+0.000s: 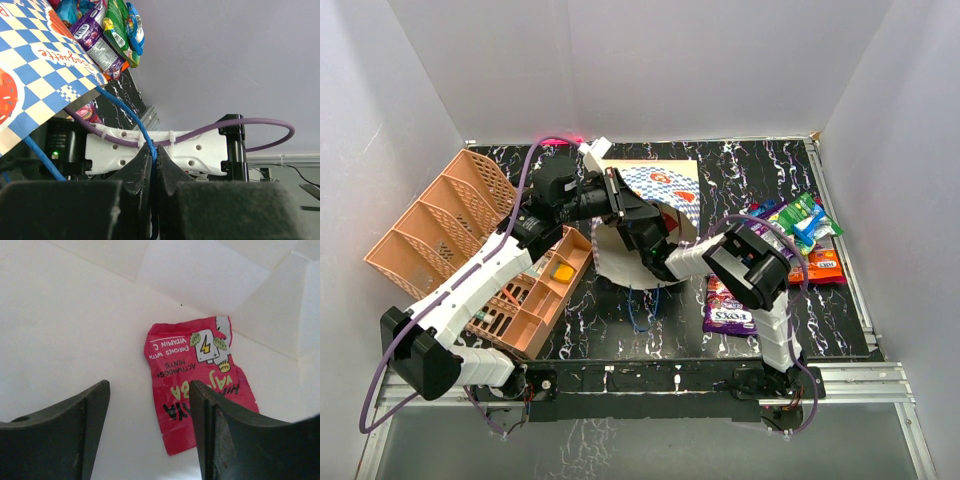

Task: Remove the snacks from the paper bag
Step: Pick up the snack from the paper bag.

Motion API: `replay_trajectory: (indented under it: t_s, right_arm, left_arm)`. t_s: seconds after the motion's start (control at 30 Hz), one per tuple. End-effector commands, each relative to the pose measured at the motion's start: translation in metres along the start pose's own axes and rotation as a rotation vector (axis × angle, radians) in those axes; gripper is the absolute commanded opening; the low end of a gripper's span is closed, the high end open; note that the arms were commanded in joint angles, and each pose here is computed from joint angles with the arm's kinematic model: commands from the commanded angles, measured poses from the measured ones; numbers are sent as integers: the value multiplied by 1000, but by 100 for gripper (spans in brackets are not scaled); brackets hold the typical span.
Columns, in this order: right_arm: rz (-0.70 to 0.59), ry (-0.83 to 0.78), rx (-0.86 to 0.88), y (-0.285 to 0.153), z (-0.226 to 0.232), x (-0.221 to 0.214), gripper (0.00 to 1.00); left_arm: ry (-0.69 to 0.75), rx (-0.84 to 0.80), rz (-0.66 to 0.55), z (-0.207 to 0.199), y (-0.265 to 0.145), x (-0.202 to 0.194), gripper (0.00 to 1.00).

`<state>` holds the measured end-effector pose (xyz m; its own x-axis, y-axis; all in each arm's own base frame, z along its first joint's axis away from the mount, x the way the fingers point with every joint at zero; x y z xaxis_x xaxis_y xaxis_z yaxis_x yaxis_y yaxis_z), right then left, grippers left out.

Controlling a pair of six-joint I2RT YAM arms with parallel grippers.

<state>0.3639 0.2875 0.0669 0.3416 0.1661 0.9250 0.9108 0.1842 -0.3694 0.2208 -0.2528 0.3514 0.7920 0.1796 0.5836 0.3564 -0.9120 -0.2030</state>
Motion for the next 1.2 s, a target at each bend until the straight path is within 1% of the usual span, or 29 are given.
replay_trajectory:
  t_s: [0.0, 0.17, 0.27, 0.37, 0.47, 0.6, 0.77, 0.9, 0.97, 1.03, 1.17]
  right_arm:
    - [-140, 137, 15, -24, -6, 33, 65]
    - [-178, 286, 113, -37, 1, 39, 64]
    - [-191, 356, 114, -37, 5, 39, 70]
    - [-203, 406, 13, -30, 0, 36, 78]
    - [-214, 441, -90, -18, -1, 37, 83]
    - [-208, 499, -128, -7, 1, 36, 88]
    - [-149, 546, -178, 10, -5, 23, 92]
    - [-61, 555, -122, 21, -7, 9, 92]
    - [-5, 538, -73, 20, -2, 1, 91]
    - [54, 521, 11, 16, 6, -6, 87]
    - [174, 495, 178, -3, 21, -23, 82]
  left_arm:
    - [36, -33, -85, -18, -2, 21, 0]
    - [38, -35, -98, -19, 2, 27, 0]
    - [31, -36, -99, -18, 4, 28, 0]
    - [13, -61, -91, -19, 6, 27, 0]
    - [3, -85, -88, -21, 5, 27, 0]
    - [5, -76, -90, -23, 1, 25, 0]
    - [13, -65, -92, -25, -5, 22, 0]
    - [21, -70, -97, -28, -9, 22, 0]
    - [27, -70, -95, -29, -10, 22, 0]
    - [29, -68, -92, -28, -9, 23, 0]
    - [30, -65, -84, -26, -5, 23, 0]
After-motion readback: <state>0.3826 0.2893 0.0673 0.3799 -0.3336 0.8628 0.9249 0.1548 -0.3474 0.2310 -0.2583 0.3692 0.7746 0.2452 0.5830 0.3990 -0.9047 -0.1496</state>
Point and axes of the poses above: each gripper's point midway between its finger pads, its own y axis out along the fingers, its own z axis along the line the jaws close on, x = y × z, the point moved 8 cm from there along -y, back along the fingers, and after that the axes turned 10 degrees about y, right-handed, at the moved point
